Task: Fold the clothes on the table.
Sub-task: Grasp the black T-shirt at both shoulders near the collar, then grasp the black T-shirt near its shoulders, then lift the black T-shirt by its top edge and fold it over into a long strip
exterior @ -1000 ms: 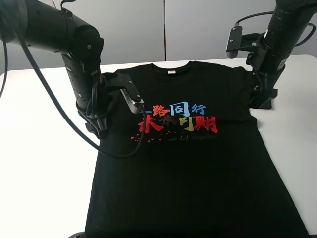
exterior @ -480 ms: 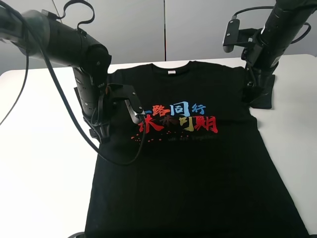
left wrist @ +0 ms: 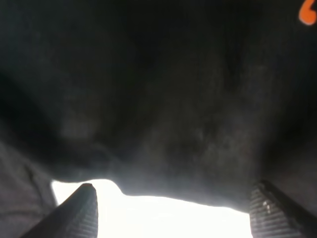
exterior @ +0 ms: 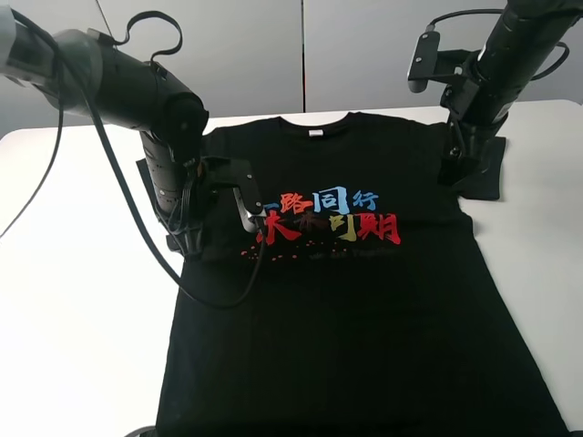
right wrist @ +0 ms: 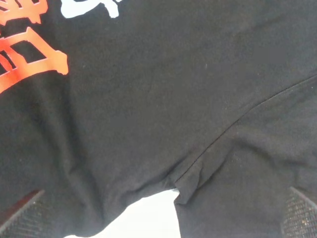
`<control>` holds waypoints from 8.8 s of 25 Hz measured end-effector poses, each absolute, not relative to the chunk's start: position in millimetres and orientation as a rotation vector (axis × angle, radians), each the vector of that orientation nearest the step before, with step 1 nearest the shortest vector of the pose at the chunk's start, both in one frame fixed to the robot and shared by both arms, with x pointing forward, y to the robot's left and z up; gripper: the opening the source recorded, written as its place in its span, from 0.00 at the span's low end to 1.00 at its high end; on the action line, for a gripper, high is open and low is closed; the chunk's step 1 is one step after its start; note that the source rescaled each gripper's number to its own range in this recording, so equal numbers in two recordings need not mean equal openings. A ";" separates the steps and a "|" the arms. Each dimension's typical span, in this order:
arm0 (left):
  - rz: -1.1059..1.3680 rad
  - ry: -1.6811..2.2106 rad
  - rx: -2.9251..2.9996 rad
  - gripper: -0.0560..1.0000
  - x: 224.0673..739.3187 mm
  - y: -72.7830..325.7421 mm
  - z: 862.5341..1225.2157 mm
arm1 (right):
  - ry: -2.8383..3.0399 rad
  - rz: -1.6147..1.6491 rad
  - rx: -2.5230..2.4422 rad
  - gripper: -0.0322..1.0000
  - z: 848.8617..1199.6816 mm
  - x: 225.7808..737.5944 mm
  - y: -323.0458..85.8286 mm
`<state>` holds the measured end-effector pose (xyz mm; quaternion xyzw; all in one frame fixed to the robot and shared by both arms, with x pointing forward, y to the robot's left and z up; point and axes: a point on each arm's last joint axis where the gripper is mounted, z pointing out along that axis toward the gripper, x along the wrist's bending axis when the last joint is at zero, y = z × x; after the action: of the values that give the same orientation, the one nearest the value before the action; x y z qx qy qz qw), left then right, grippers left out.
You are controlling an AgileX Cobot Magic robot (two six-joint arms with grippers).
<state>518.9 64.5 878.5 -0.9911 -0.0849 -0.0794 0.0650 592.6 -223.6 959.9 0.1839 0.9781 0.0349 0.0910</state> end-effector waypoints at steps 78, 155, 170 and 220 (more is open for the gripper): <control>-0.244 -0.254 -2.997 0.81 525.3 65.2 869.2 | 3.152 -0.125 0.303 0.68 861.8 598.4 -228.7; -0.478 -0.664 -3.247 0.05 565.4 58.2 1087.2 | 2.937 0.297 0.777 0.03 1056.5 572.8 -215.5; 0.151 -0.368 -3.135 0.05 497.7 92.2 994.7 | 3.214 0.193 0.829 0.03 940.7 505.3 -225.1; -0.760 -0.362 -3.237 0.18 602.5 81.7 875.0 | 2.309 0.378 0.735 0.20 874.0 650.5 -256.5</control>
<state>602.5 81.7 875.0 -0.9628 -0.1076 -0.2261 -0.1016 650.5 -256.5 874.0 0.2820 0.8862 0.1452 0.3377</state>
